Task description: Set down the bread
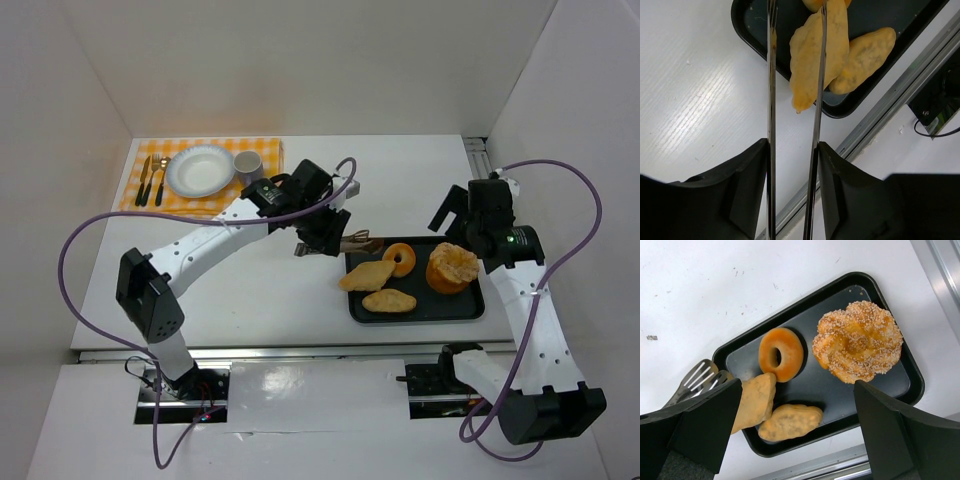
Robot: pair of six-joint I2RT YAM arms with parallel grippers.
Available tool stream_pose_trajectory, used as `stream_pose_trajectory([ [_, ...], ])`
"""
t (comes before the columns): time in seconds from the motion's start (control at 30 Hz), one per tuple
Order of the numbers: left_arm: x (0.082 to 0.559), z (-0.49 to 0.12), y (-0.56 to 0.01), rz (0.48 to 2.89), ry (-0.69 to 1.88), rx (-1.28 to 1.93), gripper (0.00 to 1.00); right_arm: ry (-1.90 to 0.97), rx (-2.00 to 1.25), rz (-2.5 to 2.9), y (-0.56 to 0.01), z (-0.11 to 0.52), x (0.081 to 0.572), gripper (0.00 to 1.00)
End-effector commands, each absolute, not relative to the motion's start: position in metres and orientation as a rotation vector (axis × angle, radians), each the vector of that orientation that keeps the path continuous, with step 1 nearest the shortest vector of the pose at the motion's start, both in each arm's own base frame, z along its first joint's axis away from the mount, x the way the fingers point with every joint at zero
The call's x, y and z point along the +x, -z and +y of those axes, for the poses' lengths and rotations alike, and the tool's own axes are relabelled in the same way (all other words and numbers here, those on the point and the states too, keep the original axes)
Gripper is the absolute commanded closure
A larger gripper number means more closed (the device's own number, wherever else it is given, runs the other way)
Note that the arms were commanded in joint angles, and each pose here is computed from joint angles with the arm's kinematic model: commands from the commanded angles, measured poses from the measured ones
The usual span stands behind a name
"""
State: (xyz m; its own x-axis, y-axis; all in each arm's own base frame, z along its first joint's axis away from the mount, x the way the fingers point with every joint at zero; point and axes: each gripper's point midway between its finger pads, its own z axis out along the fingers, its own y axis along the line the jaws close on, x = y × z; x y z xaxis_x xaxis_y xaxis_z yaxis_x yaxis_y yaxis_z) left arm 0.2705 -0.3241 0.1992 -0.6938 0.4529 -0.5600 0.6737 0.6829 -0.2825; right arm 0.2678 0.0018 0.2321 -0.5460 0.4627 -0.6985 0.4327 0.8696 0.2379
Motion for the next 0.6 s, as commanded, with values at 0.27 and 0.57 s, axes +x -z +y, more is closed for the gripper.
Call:
stream_pose_trajectory([
  [0.27, 0.256, -0.301, -0.202, 2.372, 0.605, 1.041, 0.38, -0.021, 0.648, 2.198, -0.244, -0.004, 0.259, 0.0],
  [0.57, 0.226, -0.288, -0.181, 2.456, 0.658, 1.1, 0.38, -0.02, 0.648, 2.199, -0.246, -0.004, 0.258, 0.0],
])
